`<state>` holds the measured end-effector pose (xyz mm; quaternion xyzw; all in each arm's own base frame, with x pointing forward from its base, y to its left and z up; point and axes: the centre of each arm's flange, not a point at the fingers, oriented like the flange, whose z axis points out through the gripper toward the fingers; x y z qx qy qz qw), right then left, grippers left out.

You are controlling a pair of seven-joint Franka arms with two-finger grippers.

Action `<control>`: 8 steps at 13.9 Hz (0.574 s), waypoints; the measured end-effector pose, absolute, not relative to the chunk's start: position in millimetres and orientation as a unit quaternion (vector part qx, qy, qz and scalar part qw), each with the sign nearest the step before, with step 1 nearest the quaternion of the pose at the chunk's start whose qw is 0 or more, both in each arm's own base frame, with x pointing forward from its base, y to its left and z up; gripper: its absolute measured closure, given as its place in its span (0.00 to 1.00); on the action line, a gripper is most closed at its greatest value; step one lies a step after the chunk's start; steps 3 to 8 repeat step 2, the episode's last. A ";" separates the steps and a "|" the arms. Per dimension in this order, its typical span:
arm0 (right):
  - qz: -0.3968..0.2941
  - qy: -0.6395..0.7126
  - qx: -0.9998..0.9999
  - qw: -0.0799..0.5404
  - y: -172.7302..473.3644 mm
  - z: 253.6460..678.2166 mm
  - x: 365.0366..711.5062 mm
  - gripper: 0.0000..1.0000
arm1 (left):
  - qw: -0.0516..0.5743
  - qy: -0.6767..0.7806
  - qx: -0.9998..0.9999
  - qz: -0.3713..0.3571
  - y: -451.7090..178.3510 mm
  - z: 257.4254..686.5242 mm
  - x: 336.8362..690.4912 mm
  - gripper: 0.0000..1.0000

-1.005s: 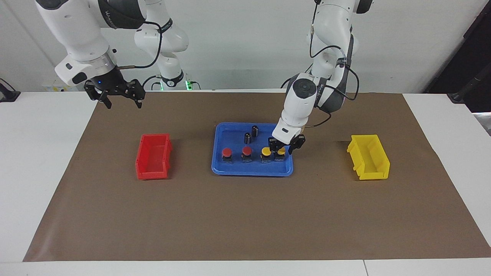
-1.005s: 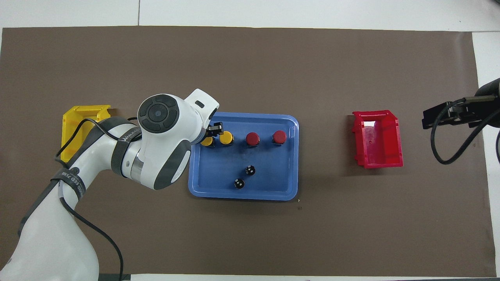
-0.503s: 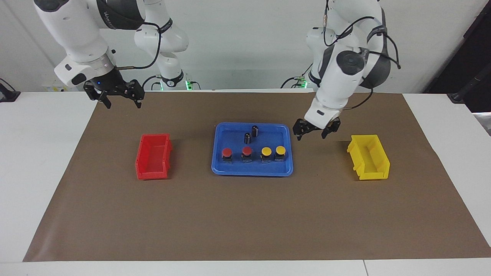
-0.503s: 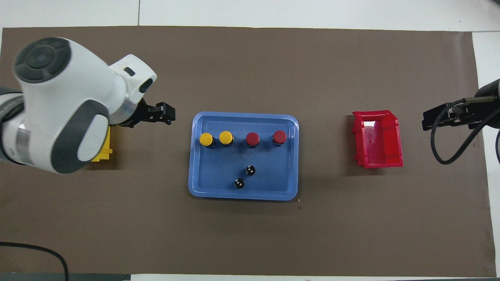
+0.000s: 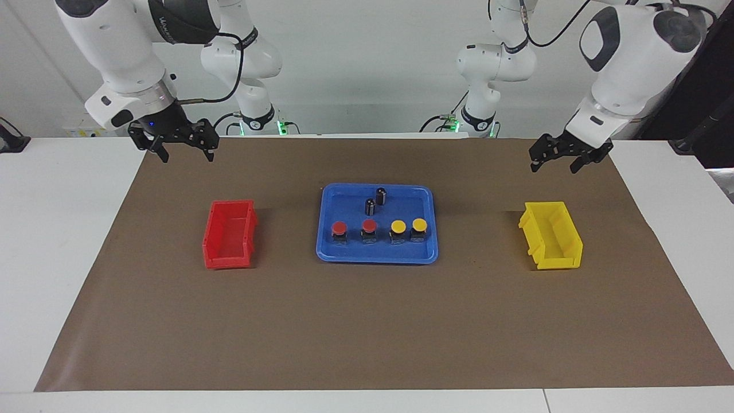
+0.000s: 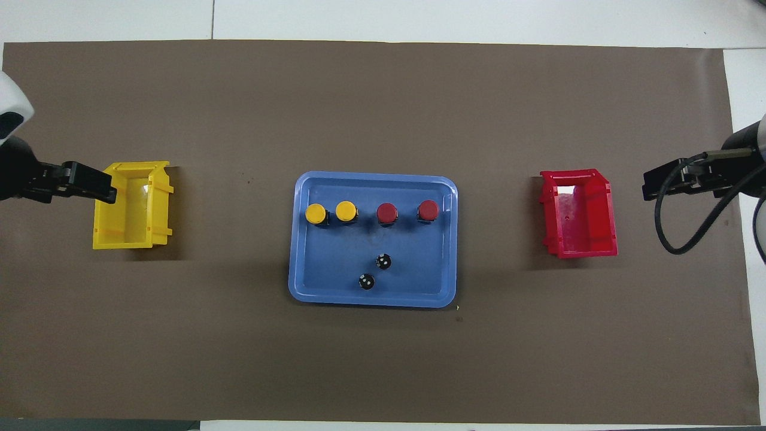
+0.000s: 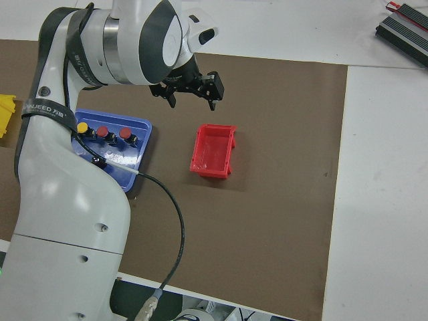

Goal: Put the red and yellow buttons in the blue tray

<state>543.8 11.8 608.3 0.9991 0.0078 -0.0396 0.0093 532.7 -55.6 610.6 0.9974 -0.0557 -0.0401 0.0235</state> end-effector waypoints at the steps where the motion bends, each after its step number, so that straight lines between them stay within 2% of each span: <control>1: -0.039 0.008 0.999 0.009 12.1 608.4 543.8 0.00 | 0.024 -0.056 0.997 -0.036 -53.3 621.2 529.3 0.00; 8: -0.039 0.008 0.999 0.009 12.1 608.5 543.8 0.00 | 0.023 -0.056 0.998 -0.032 -52.8 628.6 527.2 0.00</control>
